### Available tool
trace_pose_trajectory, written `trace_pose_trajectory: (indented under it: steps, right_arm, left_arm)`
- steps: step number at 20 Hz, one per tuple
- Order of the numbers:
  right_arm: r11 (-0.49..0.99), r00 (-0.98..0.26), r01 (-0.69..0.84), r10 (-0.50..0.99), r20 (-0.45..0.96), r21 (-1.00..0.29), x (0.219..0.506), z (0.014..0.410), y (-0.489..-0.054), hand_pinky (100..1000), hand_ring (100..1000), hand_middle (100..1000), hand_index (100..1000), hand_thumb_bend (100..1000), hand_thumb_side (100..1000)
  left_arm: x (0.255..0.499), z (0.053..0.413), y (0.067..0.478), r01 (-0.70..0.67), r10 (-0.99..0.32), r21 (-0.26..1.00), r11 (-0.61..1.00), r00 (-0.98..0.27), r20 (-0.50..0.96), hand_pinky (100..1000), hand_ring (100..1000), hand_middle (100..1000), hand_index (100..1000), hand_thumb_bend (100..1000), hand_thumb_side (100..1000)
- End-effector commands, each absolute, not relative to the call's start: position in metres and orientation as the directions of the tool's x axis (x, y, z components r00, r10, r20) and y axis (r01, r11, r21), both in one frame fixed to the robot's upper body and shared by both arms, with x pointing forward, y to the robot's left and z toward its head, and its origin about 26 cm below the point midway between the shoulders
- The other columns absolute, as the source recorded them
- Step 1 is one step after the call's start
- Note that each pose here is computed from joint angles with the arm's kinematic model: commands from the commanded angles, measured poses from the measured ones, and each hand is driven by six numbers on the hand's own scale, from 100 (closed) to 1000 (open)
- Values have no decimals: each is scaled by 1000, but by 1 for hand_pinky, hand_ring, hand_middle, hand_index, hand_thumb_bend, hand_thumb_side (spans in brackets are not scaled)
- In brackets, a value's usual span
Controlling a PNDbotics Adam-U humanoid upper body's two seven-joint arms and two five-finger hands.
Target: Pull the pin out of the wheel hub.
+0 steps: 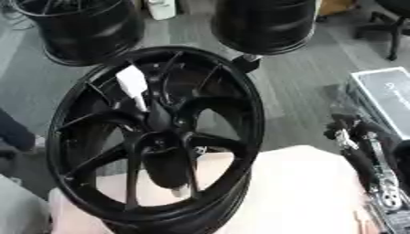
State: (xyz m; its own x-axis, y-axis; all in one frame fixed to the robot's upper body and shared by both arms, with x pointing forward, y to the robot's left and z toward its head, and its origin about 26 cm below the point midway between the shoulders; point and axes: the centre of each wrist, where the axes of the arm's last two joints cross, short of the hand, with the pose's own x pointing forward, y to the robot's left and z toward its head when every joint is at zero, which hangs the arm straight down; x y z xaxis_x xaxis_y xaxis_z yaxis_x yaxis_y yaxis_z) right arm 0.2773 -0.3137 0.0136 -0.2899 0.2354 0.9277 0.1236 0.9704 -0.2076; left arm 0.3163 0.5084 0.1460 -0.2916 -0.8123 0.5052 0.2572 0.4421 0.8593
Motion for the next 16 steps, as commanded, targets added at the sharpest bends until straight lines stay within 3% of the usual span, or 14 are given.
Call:
trace_pose_trajectory:
  steps: [1,4,8,11,16]
  right_arm:
    - [971,-306,129,233,923,-203,279,19,-315,681,611,582,748,100,564]
    - [971,-308,133,229,923,-197,280,19,-315,681,611,582,748,100,565]
    - [974,-314,131,219,924,-186,281,20,-312,681,611,582,748,100,564]
    - [975,-313,129,212,926,-180,281,19,-310,681,611,582,748,100,567]
    - [977,-316,118,207,926,-178,282,19,-308,682,611,583,749,100,566]
  left_arm:
    - [306,133,472,109,-654,751,652,-421,629,582,438,687,832,502,662]
    - [286,124,417,91,-407,505,858,-478,778,585,441,665,814,473,663]
    - [268,120,374,111,-216,296,949,-458,862,590,447,655,805,467,678]
    - [264,109,357,117,-139,197,973,-383,913,592,449,642,796,466,702]
    - [266,99,345,127,-127,169,978,-285,950,593,450,626,785,447,720]
